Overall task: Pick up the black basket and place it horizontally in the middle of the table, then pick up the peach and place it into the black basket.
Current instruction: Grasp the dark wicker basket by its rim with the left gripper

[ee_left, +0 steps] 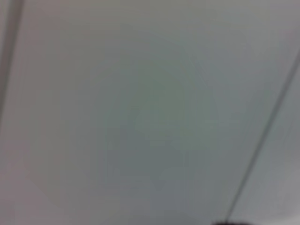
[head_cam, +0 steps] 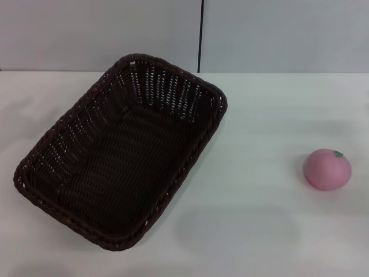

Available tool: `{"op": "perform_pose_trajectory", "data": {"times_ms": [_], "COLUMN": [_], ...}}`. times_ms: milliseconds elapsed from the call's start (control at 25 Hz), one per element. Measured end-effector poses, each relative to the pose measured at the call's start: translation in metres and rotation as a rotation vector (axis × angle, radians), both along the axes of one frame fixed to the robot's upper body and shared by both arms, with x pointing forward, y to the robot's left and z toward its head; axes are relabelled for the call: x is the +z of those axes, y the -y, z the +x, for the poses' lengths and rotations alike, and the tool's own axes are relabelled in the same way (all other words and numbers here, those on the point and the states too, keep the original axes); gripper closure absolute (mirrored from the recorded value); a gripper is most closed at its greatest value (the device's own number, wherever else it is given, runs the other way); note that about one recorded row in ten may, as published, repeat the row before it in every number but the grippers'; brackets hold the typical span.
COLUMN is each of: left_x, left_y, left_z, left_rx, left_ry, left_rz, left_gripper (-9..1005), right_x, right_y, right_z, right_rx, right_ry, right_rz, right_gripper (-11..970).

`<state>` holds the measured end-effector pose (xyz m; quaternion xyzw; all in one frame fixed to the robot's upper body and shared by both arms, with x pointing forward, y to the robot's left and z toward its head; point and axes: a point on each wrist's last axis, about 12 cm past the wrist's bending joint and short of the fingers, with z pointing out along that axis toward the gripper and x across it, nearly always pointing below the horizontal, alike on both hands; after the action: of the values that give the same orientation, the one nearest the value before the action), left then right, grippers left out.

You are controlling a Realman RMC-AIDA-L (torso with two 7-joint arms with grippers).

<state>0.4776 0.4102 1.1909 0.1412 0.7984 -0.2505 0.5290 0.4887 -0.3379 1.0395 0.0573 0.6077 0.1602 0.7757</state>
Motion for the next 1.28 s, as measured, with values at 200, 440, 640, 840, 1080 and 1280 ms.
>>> {"op": "perform_pose_trajectory", "data": {"times_ms": [200, 440, 640, 840, 1080, 1280], "left_x": [0.041, 0.057, 0.051, 0.046, 0.032, 0.026], "left_y": [0.044, 0.112, 0.136, 0.144, 0.146, 0.147], "left_z": [0.026, 0.059, 0.071, 0.080, 0.083, 0.085], "left_rx": [-0.112, -0.159, -0.177, -0.199, -0.217, -0.223], "left_ry": [-0.163, -0.321, -0.360, -0.423, -0.488, -0.518], "left_rz": [0.206, 0.514, 0.613, 0.629, 0.642, 0.649], "left_gripper": [266, 267, 268, 269, 269, 270], "right_x": [0.000, -0.001, -0.001, -0.001, -0.001, -0.001], "right_y": [0.000, 0.001, -0.001, -0.001, -0.002, -0.004], "right_z": [0.000, -0.003, -0.005, -0.007, -0.009, -0.010], "right_rx": [0.002, 0.004, 0.022, 0.029, 0.028, 0.033], "right_ry": [0.003, 0.001, -0.004, 0.005, 0.014, 0.020], "right_rz": [0.004, 0.017, 0.042, 0.054, 0.061, 0.066], "right_gripper": [286, 287, 287, 287, 286, 286]}}
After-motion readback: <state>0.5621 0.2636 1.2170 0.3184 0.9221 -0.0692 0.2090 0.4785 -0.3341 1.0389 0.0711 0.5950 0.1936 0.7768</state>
